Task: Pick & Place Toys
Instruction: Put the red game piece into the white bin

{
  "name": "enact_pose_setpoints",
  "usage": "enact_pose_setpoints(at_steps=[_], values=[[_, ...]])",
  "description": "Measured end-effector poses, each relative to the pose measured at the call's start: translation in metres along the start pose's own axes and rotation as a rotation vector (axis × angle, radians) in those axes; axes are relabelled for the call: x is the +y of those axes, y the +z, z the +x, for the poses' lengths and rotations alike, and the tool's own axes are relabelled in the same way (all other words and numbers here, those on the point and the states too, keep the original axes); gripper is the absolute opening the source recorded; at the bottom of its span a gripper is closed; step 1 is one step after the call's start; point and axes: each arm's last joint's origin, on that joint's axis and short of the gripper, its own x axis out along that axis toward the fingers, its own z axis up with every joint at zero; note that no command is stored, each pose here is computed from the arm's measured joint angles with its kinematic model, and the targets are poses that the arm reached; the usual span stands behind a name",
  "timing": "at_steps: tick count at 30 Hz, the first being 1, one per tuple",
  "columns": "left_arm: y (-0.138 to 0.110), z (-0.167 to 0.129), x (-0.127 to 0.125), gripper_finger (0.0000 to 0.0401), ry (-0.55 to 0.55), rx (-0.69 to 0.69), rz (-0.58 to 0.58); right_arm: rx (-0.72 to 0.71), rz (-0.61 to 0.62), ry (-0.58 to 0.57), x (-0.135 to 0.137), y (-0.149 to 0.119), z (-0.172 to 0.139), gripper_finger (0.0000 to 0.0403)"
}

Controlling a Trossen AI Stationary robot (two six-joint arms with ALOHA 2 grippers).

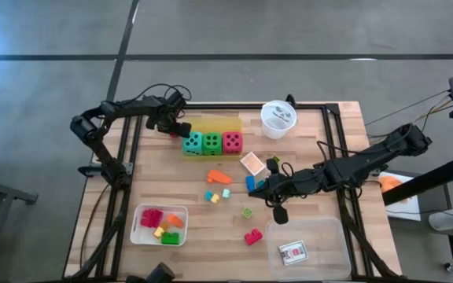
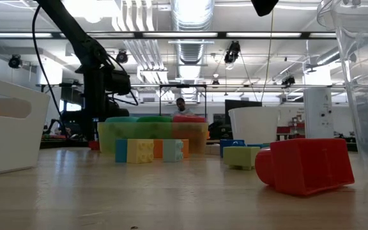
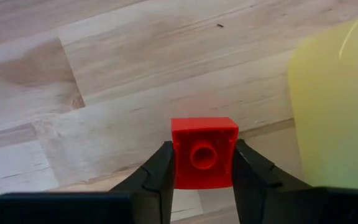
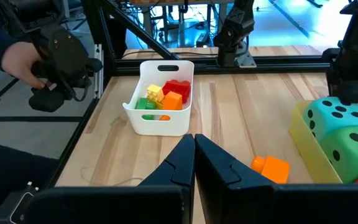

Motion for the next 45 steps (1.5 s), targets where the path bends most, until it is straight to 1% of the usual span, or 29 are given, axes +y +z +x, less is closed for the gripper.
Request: enact_pose_setpoints(at_steps=[10,16,24,29,33,37,39,45], values=[[-0.001,-0.006,0.001,0.0106,-0.012,-0.016,-0.009,0.000,0.000,-0.001,0.000,0.000,0.000,0.0009],[-0.002,-0.017,0.002,0.0106,-0.027,-0.049,-0.010,0.000,0.000,-0.001,0.000,0.000,0.000,0.0009],[-0.013,-0.039,0.008,0.0106,-0.025,-0.053,0.023,0.000,0.000,0.000,0.000,0.000,0.000,0.0009],[-0.027,-0.063,0.013,0.0106,-0.029,-0.061,0.041,0.000,0.000,0.000,0.000,0.000,0.000,0.0009],[-0.045,-0.084,0.013,0.0106,-0.038,-0.066,0.079,0.000,0.000,0.000,0.000,0.000,0.000,0.0009],[-0.066,-0.102,0.009,0.0106,-0.058,-0.076,0.132,0.000,0.000,0.000,0.000,0.000,0.000,0.0009],[-0.076,-0.110,0.007,0.0106,-0.064,-0.071,0.139,0.000,0.000,0.000,0.000,0.000,0.000,0.0009],[-0.098,-0.138,-0.004,0.0106,-0.050,-0.020,0.221,0.000,0.000,0.000,0.000,0.000,0.000,0.0009]])
